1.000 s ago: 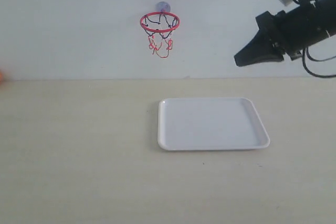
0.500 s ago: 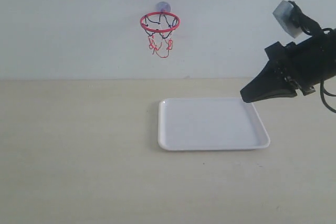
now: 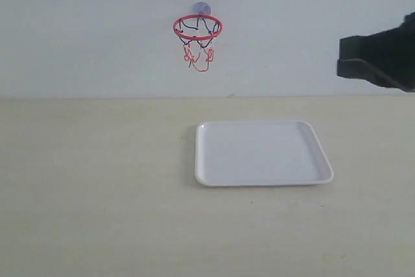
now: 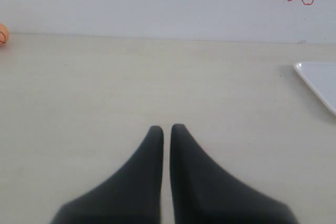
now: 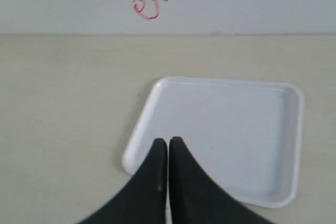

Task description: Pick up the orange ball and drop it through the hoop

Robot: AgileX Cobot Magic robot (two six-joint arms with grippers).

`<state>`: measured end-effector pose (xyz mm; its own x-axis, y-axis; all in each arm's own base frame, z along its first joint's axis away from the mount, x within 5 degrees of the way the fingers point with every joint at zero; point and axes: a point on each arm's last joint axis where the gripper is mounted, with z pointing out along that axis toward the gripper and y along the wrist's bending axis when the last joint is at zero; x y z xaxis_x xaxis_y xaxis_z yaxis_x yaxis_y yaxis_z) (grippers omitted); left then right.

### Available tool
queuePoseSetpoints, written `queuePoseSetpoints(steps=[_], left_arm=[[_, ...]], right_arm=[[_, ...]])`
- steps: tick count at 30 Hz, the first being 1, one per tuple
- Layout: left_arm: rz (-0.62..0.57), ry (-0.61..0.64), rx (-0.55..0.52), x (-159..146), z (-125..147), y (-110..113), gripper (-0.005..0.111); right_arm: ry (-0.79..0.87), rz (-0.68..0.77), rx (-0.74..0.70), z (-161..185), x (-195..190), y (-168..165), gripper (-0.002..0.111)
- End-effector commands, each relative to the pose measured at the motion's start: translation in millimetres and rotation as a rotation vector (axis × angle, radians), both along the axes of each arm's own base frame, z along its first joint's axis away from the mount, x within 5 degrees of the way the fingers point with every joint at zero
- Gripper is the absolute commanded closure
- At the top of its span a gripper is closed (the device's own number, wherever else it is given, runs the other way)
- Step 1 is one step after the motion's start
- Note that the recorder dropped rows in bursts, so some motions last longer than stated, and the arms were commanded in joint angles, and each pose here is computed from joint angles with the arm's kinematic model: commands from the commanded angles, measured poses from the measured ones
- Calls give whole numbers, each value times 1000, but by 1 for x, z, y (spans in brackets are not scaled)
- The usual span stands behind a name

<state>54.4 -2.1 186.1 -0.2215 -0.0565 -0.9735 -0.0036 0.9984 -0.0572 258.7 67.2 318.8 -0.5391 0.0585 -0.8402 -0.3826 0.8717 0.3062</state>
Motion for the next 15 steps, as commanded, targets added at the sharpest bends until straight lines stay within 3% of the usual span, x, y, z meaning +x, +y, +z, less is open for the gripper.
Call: queuePoseSetpoints(steps=[1,8,15], left_arm=[[3,-7,-13,0,0,0,103],[3,-7,-13,0,0,0,103],[3,-7,-13,0,0,0,103]], right_arm=[[-136,-199,-47,-7,-38,-21,109],[-262,-370,-69,-46,-119,-48,109],[-602,-423,-16,-80,-201,-61,109]])
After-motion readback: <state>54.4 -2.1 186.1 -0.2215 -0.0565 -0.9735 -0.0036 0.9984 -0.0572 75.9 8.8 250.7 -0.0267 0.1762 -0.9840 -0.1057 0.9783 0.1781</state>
